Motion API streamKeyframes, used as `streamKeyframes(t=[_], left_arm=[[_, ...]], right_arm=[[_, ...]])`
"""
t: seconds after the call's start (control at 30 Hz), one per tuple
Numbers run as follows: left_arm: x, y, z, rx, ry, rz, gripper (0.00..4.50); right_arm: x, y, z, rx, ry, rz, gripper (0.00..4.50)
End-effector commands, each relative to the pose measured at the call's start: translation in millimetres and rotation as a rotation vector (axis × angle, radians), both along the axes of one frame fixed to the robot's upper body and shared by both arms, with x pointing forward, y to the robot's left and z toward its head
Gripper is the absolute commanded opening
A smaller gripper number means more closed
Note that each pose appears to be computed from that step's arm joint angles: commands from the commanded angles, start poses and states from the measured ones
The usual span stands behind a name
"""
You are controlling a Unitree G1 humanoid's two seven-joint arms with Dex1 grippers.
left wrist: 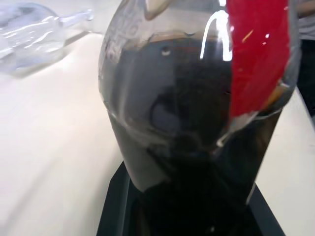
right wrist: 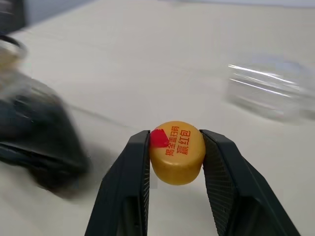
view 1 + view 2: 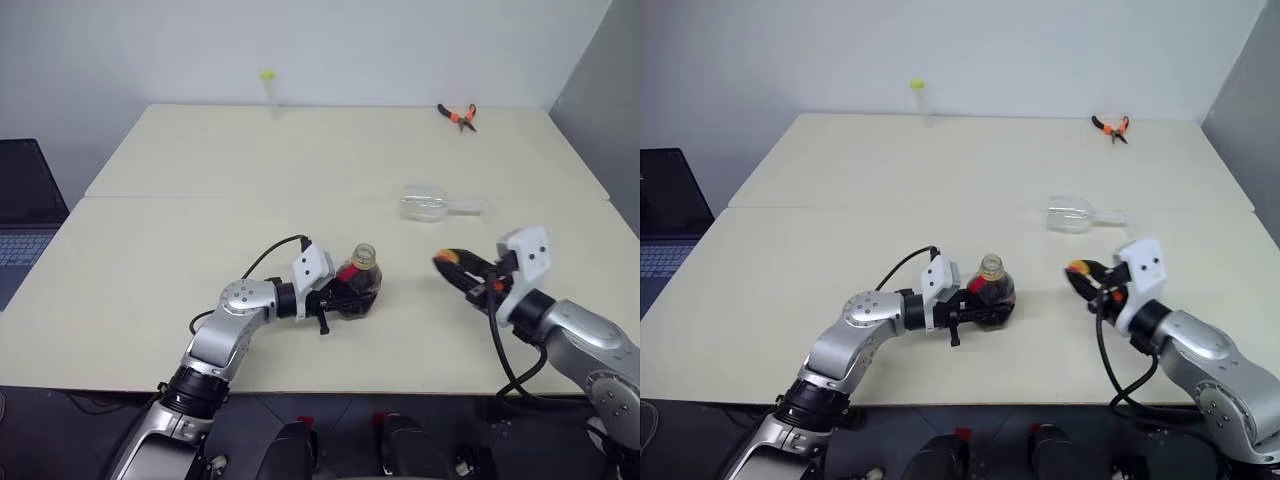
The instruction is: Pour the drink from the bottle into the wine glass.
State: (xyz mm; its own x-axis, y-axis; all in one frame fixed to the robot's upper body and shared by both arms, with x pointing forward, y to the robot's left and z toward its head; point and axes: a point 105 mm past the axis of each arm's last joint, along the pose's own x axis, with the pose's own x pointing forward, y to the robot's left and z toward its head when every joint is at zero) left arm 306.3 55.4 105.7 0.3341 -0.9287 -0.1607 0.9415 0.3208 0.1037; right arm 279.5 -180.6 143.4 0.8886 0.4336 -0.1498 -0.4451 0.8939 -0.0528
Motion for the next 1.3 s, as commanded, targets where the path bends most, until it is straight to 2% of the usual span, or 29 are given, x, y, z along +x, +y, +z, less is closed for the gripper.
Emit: streamKeyframes(t=[0.03, 0.23, 0.4, 0.57, 0.7, 0.83, 0.93, 1.07, 1.3], left_arm=[[3.5, -3.5, 18.3, -0.053, -0.075, 0.012, 0.76], [9.3, -2.5, 22.3, -0.072, -0.091, 0.052, 0.76], [11.4, -1.9, 24.0, -0.081, -0.097, 0.071, 0.76], [13.2, -0.8, 25.8, -0.093, -0.103, 0.092, 0.76], [18.8, 3.9, 28.9, -0.115, -0.109, 0.15, 0.76], [31.7, 14.3, 34.1, -0.144, -0.129, 0.254, 0.76], [50.8, 32.0, 35.8, -0.173, -0.127, 0.402, 0.76], [74.8, 62.6, 32.5, -0.181, -0.155, 0.611, 0.76], [106.4, 124.5, 40.0, -0.197, -0.256, 0.977, 0.76]], right_arm=[[-1.4, -13.0, -15.4, -0.049, -0.026, -0.036, 1.23], [-1.6, -28.4, -51.3, -0.072, 0.028, -0.09, 1.23], [-6.0, -33.5, -72.8, -0.072, 0.088, -0.077, 2.83], [-8.8, -35.2, -79.5, -0.068, 0.114, -0.059, 4.49], [-8.5, -36.5, -65.3, -0.041, 0.059, -0.069, 4.5], [-8.4, -22.7, -27.6, -0.065, -0.097, -0.05, 4.5], [-17.5, 29.6, 3.1, -0.122, -0.185, 0.184, 4.5], [-26.1, 86.8, 28.2, -0.19, -0.258, 0.457, 4.5], [-19.1, 118.2, 36.7, -0.202, -0.253, 0.599, 4.5]])
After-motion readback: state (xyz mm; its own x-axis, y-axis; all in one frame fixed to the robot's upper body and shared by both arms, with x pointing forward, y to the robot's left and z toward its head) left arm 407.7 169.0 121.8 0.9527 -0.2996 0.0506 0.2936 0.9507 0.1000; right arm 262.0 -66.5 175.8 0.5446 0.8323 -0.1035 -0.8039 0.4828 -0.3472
